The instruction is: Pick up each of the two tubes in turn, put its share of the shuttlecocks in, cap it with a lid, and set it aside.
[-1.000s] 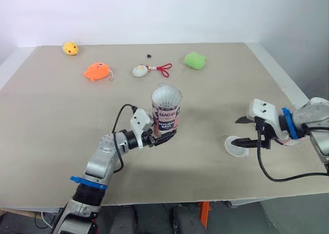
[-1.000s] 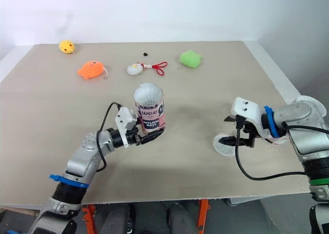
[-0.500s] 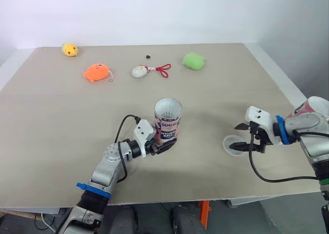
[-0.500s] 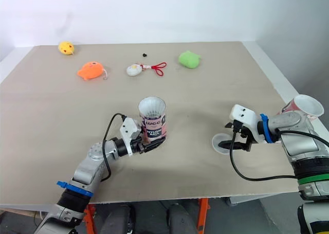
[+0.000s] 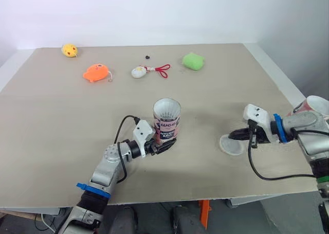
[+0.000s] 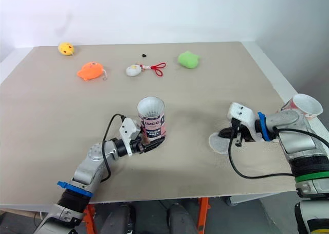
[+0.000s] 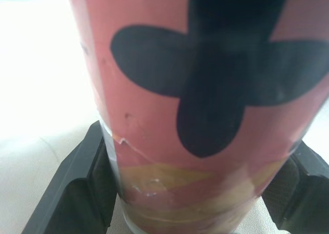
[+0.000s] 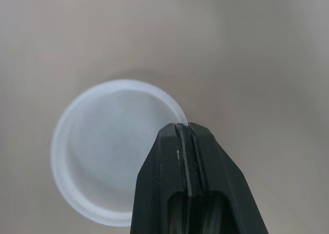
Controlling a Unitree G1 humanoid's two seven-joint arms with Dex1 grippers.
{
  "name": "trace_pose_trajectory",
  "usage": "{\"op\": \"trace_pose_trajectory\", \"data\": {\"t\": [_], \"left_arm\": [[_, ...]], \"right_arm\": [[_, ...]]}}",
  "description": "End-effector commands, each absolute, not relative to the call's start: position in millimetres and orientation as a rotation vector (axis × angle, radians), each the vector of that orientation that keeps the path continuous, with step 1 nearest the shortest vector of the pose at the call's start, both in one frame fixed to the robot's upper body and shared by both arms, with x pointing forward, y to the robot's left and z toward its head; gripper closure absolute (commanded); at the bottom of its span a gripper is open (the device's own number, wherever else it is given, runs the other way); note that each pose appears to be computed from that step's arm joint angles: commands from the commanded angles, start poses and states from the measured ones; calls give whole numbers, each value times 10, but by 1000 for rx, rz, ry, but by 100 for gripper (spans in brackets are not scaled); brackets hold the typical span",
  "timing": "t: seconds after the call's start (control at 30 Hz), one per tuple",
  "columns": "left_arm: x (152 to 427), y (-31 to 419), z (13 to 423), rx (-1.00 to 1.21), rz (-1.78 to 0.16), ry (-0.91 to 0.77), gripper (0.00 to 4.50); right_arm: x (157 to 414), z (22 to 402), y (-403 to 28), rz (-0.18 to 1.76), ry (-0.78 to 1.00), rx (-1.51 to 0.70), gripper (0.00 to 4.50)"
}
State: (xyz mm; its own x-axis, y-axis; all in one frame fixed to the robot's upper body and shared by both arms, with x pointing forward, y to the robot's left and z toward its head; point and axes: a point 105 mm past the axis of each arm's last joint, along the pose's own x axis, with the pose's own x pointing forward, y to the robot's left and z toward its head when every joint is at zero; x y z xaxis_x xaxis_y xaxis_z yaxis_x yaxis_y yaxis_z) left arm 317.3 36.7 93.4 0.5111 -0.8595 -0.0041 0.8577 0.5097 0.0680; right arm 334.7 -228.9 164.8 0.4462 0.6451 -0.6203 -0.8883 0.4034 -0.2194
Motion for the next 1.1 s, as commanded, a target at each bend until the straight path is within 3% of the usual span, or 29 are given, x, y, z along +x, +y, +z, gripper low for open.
{"op": "trace_pose_trajectory", "data": {"t": [0.03, 0.17, 0.27, 0.4, 0.57, 1.1], "left_arm": [[3120, 348, 815, 51, -1054, 9, 127], [3123, 362, 773, 65, -1050, 13, 127], [3111, 363, 699, 77, -1054, 23, 127], [3115, 372, 655, 81, -1048, 25, 127], [3122, 380, 640, 92, -1040, 23, 127], [3121, 370, 635, 91, -1037, 27, 127]], "right_arm": [[3332, 2423, -1987, 1070, 221, -642, 448], [3199, 3135, -1336, 1193, -55, -741, 448], [3108, 3274, -1017, 1261, -139, -808, 448], [2978, 3235, -622, 1380, -187, -907, 448], [2940, 3113, -427, 1431, -202, -1029, 448], [3060, 2943, -445, 1418, -130, -1205, 448]]}}
